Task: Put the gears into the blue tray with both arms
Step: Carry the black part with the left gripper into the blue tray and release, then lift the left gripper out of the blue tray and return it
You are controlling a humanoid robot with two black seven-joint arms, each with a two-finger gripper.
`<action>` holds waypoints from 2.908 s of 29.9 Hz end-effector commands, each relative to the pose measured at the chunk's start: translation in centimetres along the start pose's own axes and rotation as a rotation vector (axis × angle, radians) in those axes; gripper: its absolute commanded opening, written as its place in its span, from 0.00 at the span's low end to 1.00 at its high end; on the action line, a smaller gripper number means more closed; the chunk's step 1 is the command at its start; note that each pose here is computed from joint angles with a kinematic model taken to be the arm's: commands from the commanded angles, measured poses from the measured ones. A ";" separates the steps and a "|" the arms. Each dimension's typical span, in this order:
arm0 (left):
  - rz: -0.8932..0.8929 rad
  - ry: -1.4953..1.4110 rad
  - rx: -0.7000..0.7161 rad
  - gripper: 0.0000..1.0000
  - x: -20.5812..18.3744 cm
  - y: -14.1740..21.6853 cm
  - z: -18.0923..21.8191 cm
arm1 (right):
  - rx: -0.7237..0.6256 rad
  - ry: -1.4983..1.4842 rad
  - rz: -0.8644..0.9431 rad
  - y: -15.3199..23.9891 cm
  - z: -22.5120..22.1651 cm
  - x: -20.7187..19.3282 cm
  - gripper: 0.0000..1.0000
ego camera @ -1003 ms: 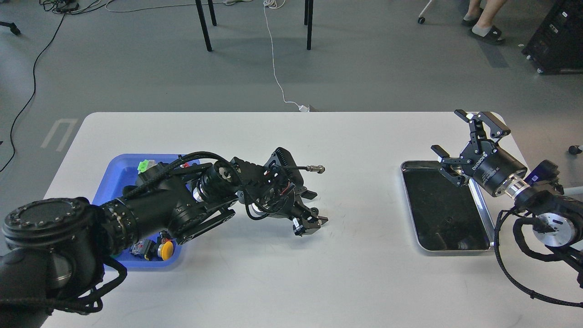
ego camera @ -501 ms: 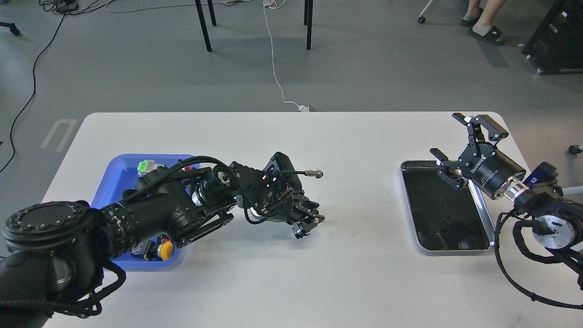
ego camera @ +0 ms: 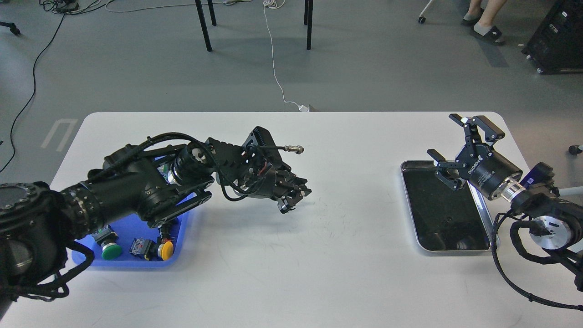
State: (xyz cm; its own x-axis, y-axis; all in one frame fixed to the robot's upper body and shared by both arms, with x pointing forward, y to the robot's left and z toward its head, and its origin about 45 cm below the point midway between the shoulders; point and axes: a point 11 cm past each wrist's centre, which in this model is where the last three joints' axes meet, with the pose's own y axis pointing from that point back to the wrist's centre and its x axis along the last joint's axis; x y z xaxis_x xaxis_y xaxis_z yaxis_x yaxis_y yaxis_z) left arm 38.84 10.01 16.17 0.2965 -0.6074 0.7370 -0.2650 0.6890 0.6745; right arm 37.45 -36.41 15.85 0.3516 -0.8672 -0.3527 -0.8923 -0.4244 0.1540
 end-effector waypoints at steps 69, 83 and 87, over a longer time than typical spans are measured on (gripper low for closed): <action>-0.166 0.492 0.517 0.80 -19.3 23.7 -11.9 | -0.031 0.003 -0.014 0.3 1.2 -0.4 0.97; 0.797 1.230 -0.030 0.98 -2.7 18.7 -8.8 | -0.030 0.014 -0.011 0.4 0.8 -0.2 0.97; 1.005 1.440 -0.165 0.98 -2.7 17.2 -8.4 | -0.055 0.081 -0.037 0.7 0.2 -0.1 0.97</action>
State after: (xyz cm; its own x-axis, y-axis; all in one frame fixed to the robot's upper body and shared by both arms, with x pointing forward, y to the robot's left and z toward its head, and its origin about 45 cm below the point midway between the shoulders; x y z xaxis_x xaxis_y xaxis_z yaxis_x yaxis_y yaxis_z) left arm 41.36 27.40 26.40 0.6512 0.6857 0.3252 -0.7348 0.6768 0.0443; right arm 36.76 -36.30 15.25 0.3762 -0.8672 -0.3263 -0.8746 -0.4486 0.1838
